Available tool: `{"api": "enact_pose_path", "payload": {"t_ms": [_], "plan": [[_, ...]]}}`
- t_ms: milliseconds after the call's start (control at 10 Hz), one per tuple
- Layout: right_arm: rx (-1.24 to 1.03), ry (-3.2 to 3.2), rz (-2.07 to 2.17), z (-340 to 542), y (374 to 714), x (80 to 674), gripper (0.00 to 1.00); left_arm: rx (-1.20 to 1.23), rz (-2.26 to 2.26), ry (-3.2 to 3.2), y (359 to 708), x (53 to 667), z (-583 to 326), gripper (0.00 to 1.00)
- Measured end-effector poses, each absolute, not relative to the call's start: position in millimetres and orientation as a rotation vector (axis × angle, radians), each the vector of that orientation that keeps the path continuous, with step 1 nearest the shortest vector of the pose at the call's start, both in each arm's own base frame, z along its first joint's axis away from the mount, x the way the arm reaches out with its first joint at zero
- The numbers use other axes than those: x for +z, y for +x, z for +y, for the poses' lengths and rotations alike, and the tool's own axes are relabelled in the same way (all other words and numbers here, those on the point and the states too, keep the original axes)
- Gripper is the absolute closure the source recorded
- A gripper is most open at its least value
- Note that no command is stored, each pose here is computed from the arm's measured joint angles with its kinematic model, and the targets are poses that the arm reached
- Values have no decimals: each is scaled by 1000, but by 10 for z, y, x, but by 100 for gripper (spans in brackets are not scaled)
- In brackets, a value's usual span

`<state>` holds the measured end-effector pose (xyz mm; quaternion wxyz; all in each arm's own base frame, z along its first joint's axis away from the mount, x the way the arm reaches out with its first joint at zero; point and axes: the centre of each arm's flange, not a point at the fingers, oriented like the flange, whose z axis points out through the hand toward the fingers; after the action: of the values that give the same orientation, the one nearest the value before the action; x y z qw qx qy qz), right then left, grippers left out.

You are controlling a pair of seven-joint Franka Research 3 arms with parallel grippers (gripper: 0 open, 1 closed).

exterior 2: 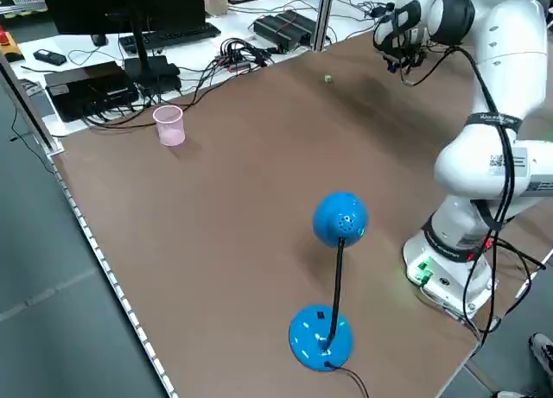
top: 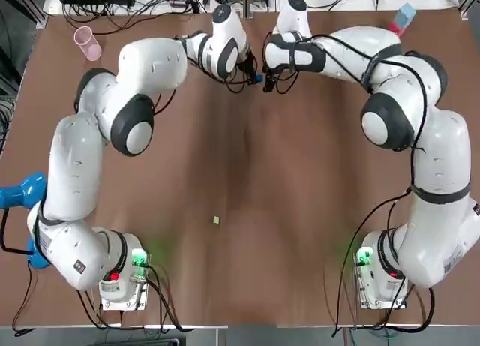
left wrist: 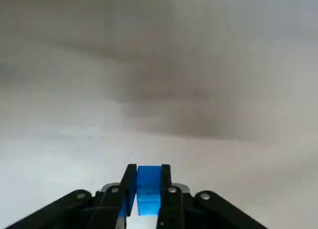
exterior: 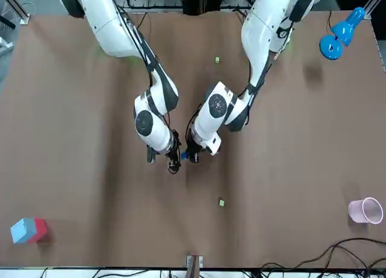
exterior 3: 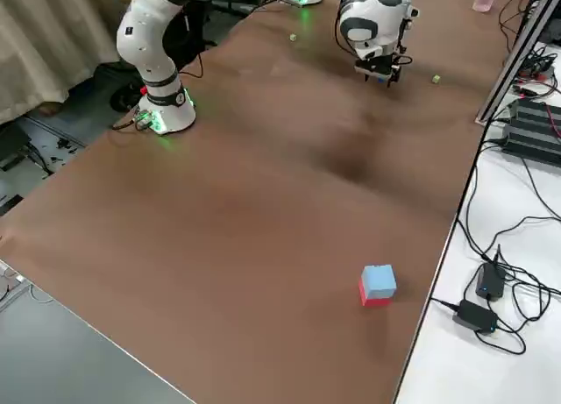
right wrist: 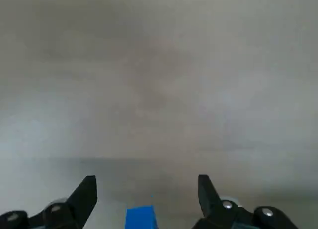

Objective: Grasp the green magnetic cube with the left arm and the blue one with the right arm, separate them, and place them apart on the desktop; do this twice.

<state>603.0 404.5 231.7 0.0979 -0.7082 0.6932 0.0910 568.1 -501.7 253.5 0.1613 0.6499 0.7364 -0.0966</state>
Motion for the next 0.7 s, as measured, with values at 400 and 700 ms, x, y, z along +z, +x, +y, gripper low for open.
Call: {"api": "enact_pose_path", "payload": {"t_ms": [400,700], "plan": [[271,-2087,2037,4105,6044,2392,16,-279,2105,1872,5669,2541,-5009,77],[284,-2085,2032,4165,6014,2410,27,-279,2106,1874,5665,2532,-5006,77]]}}
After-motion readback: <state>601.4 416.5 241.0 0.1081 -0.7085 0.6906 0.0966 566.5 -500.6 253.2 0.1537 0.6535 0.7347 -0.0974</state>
